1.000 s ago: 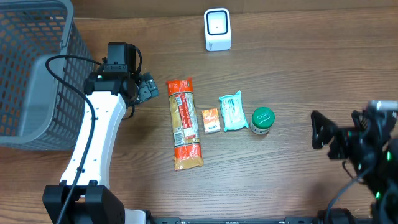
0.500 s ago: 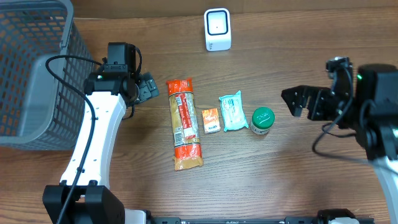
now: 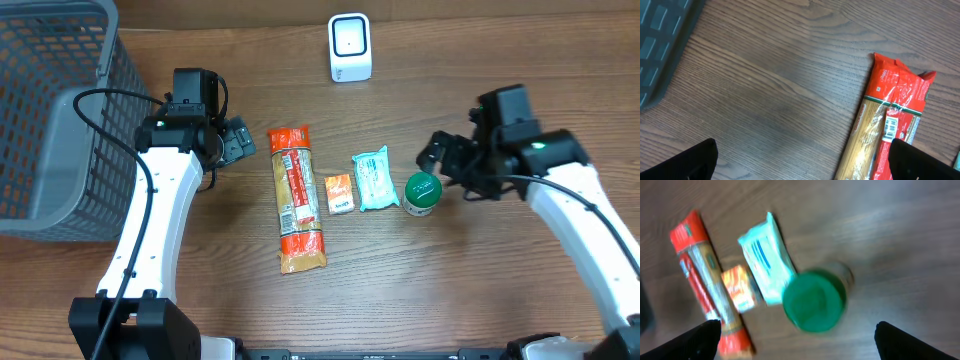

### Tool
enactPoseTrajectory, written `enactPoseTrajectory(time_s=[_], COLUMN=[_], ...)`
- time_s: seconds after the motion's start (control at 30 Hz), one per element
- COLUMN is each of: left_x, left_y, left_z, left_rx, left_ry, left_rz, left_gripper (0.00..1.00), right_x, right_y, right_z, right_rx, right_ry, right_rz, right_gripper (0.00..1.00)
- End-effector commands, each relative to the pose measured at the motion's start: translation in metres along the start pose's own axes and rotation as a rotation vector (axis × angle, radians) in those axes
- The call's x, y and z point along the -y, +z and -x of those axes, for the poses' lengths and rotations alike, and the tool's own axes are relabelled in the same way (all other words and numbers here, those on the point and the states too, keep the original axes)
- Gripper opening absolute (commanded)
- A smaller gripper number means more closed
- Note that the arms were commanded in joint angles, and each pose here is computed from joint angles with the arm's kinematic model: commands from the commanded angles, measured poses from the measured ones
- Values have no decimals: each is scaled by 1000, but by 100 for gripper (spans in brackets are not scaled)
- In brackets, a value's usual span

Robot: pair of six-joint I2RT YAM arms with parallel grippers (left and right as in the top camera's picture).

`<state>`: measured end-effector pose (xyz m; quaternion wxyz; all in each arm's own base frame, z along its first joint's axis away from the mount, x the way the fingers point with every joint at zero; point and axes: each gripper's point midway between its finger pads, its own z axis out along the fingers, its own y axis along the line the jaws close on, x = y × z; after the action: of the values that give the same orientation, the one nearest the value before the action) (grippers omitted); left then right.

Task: Scan the item barcode
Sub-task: 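Move the right gripper from rest over the green jar, then lower the right gripper around the green jar and close on it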

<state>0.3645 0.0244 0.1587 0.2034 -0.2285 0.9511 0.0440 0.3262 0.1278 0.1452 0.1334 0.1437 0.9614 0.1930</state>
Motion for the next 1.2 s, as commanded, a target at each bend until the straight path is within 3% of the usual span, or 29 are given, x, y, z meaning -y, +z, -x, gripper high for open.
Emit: enactPoseTrajectory(time_s=[0.0, 0.13, 0.17, 0.2, 0.23, 0.33, 0.6, 0.83, 1.17], left_x=[-2, -2, -2, -2, -2, -2, -2, -2, -2], left_y=[1, 1, 1, 1, 1, 1, 1, 1, 1], left_z=[1, 1, 1, 1, 1, 1, 1, 1, 1], left_rx=[4, 4, 4, 4, 4, 4, 4, 4, 4], left_ry=[15, 15, 15, 15, 15, 15, 15, 15, 15], left_rz=[13, 13, 13, 13, 13, 13, 13, 13, 13], left_gripper=[100, 100, 100, 100, 100, 100, 100, 100, 100], right_x=[-16, -29, -27, -23, -16, 7, 8, 15, 26], right_y=[10, 16, 17, 18, 19, 20, 26, 33, 67], right_z=[19, 13, 13, 13, 12, 7, -2, -13, -29], right_rx=[105, 79, 80, 81, 84, 94, 92, 124, 33], right_ry=[0, -11, 8, 44, 104, 279, 333, 372, 388], right_rz=[-26, 18, 3, -13, -45, -155, -179, -253, -332], right_gripper=[100, 97, 79, 71, 71, 83, 100, 100, 100])
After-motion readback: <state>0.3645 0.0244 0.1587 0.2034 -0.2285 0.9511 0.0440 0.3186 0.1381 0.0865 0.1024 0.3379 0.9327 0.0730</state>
